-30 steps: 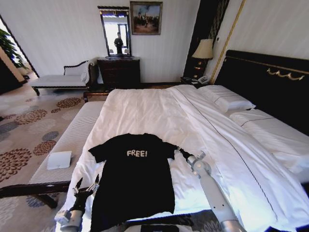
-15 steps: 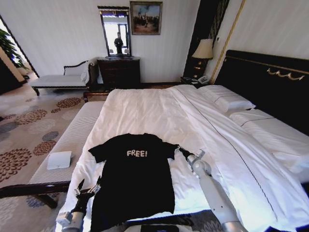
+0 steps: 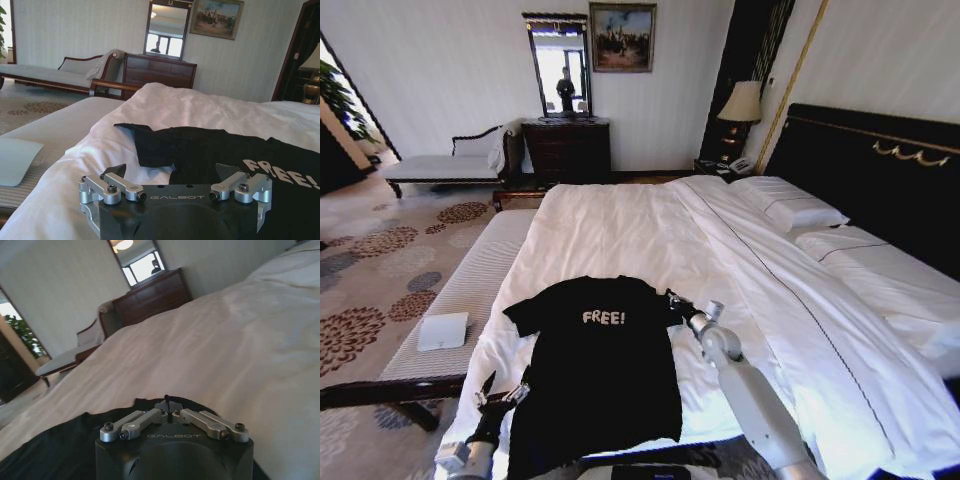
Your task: Fold the clothes on the bed.
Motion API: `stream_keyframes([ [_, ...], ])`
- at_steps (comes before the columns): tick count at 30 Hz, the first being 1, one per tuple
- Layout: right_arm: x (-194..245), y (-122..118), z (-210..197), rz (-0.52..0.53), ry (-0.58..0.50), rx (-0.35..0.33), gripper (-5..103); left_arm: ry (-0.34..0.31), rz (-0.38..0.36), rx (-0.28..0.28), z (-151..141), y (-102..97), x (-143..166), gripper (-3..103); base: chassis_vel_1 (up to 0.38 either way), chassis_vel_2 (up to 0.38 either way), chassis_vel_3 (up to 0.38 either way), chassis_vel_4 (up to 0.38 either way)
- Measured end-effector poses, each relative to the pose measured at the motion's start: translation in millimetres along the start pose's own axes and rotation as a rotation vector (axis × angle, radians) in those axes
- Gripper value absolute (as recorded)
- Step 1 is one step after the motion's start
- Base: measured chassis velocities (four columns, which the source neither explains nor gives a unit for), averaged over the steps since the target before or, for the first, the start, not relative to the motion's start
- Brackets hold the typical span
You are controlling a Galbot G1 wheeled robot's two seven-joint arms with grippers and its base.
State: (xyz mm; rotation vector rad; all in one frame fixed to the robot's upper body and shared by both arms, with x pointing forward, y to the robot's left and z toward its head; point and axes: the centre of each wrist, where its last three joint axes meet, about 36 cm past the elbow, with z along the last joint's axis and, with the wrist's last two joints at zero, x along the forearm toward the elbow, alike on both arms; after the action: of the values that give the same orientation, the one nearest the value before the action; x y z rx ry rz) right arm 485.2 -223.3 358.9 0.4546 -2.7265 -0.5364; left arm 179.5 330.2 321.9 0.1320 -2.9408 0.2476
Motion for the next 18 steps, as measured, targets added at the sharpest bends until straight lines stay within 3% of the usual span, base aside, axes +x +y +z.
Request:
stream_keyframes([
  [8,-6.4,35.4,14.5,-0.075,0.033,0.053,0,-0.007,-0.005,-0.002,-3.1,-0.6,2.0,100,0.000,0.000,0.000,0.000],
  [18,-23.3,50.7,47.4,-0.096,0.102,0.104,0,-0.013,-0.022,-0.005,-6.8,5.0,5.8,100,0.000,0.000,0.000,0.000],
])
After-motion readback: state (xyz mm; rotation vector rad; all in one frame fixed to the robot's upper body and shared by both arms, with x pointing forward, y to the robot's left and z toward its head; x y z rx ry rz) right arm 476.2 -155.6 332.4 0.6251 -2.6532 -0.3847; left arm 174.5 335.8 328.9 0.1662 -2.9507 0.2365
